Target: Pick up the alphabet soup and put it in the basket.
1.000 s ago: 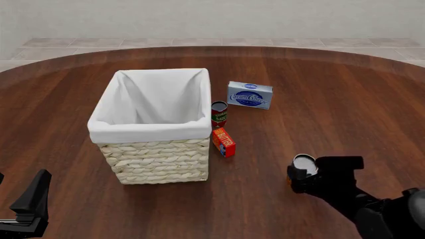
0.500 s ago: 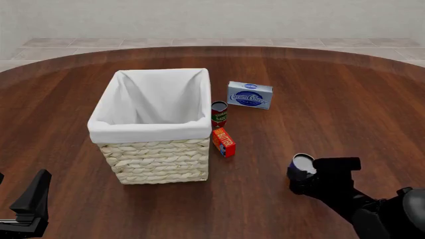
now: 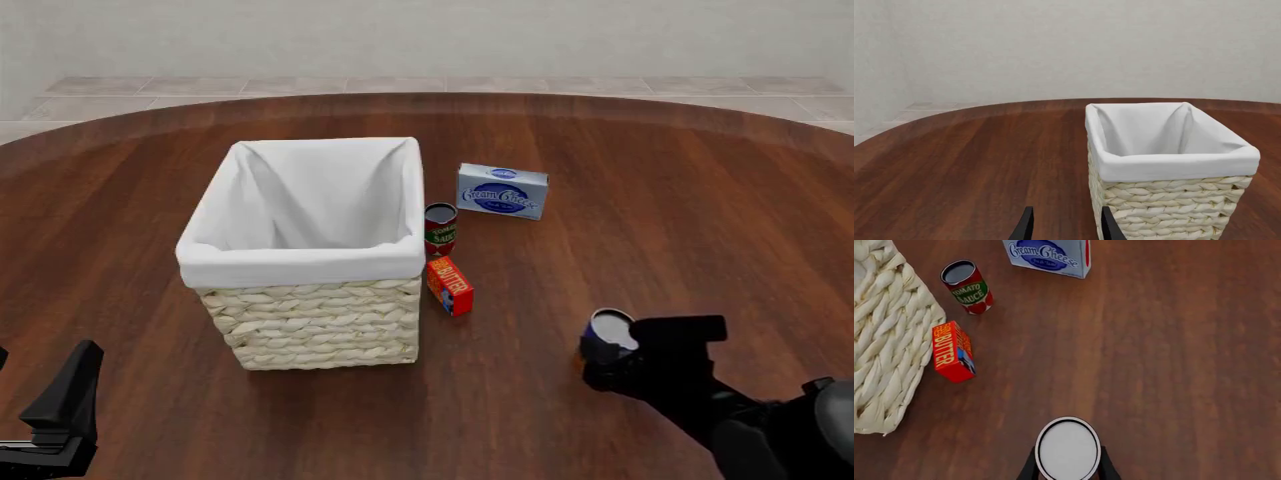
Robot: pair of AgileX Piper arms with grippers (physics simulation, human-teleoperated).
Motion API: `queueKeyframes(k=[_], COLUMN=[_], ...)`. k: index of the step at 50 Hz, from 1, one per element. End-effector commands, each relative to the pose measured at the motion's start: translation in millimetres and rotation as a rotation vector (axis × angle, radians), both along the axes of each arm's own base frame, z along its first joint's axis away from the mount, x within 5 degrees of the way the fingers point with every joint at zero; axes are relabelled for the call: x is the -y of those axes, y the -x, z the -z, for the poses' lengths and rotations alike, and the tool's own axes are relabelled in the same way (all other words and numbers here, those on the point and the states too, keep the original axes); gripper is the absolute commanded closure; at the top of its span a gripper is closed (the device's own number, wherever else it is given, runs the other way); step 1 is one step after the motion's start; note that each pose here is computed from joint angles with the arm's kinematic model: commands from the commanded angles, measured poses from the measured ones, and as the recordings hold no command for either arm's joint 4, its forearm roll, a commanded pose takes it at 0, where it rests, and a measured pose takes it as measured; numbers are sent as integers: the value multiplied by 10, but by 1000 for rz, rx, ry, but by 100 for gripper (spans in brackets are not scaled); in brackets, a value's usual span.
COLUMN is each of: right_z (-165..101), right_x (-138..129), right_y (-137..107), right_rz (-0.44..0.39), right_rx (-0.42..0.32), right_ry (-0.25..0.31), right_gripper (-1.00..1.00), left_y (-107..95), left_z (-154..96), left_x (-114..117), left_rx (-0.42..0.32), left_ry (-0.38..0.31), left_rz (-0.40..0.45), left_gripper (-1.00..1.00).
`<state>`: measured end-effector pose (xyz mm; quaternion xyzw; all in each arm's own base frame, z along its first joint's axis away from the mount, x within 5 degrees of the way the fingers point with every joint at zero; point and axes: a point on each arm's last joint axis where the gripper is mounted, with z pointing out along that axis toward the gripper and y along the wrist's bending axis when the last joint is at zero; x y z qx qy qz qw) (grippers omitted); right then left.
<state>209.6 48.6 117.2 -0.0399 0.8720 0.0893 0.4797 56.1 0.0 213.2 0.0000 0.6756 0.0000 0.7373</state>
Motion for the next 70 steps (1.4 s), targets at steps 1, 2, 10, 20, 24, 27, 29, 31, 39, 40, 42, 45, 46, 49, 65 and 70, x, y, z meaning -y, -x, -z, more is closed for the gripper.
queueKeyframes(k=[1,2,10,20,24,27,29,31,39,40,42,45,46,49,65,70], right_z=[-52,-61,-98,-174,-251,-286,-322,-349,-484,-510,-534,-571,-599,-628,-939,-1047], right_x=[18,13,8,-19,-22,-24,-24,-31,-42,-41,-51,-48,-51,-52,-43,-23], right_y=[17,28,47,72,84,83,83,83,92,96,97,101,106,113,159,193], right_rz=[15,13,7,-15,-23,-26,-29,-36,-53,-57,-64,-68,-72,-76,-100,-97], right_rx=[5,7,13,22,31,36,41,45,60,65,67,73,75,79,120,136], right_ry=[-12,-14,-13,-5,2,5,9,14,30,36,40,47,51,53,88,91], right_gripper=[100,100,100,100,100,100,100,100,100,100,100,100,100,100,100,100], left_y=[0,0,0,0,0,0,0,0,0,0,0,0,0,0,0,0], left_z=[0,0,0,0,0,0,0,0,0,0,0,0,0,0,0,0], left_x=[0,0,0,0,0,0,0,0,0,0,0,0,0,0,0,0], left_rx=[0,0,0,0,0,0,0,0,0,0,0,0,0,0,0,0], left_ry=[0,0,0,0,0,0,0,0,0,0,0,0,0,0,0,0], left_rz=[0,0,0,0,0,0,0,0,0,0,0,0,0,0,0,0], left_gripper=[-100,-100,-100,-100,-100,-100,-100,-100,-100,-100,-100,-100,-100,-100,-100,-100])
